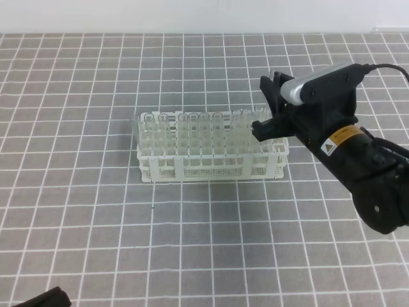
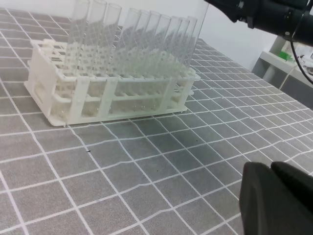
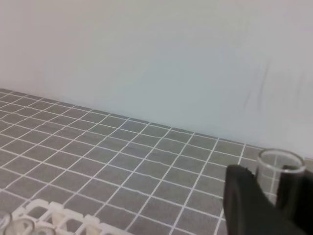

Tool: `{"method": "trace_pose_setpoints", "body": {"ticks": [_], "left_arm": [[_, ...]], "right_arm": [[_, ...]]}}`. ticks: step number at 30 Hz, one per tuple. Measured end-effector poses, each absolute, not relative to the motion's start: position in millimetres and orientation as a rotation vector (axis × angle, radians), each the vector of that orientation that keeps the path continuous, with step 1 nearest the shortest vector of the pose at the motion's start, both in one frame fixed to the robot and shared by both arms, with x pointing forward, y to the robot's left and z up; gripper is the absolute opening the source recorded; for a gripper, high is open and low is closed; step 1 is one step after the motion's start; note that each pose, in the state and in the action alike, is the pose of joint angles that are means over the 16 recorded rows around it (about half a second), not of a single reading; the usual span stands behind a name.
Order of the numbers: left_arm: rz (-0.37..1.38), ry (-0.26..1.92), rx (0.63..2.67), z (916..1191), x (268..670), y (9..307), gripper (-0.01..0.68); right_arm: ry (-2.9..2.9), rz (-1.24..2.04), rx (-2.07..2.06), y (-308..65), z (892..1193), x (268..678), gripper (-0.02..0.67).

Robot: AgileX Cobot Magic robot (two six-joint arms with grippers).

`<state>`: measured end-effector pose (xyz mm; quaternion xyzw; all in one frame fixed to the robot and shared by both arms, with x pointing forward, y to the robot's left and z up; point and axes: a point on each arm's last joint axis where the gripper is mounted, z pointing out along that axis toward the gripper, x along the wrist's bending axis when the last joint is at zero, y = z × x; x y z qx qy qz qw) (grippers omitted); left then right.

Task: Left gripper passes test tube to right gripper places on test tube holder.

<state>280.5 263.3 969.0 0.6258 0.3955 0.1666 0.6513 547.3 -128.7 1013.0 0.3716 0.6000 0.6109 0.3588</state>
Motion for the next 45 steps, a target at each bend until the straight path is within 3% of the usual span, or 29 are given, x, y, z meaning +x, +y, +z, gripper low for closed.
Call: {"method": "trace_pose_setpoints", "body": {"ticks": [25, 41, 45], "left_arm": [[0.382, 0.894, 1.42, 969, 281, 263, 0.0], [0.384, 0.894, 1.422, 968, 281, 263, 0.0], [0.384, 0.894, 1.423, 969, 281, 263, 0.0]], "right_arm": [[1.564, 1.551, 1.005, -127, 1002, 553, 0.115], [1.556, 1.551, 1.014, -128, 1002, 553, 0.374], [1.553, 1.549, 1.019, -129, 1003, 553, 0.407]]}}
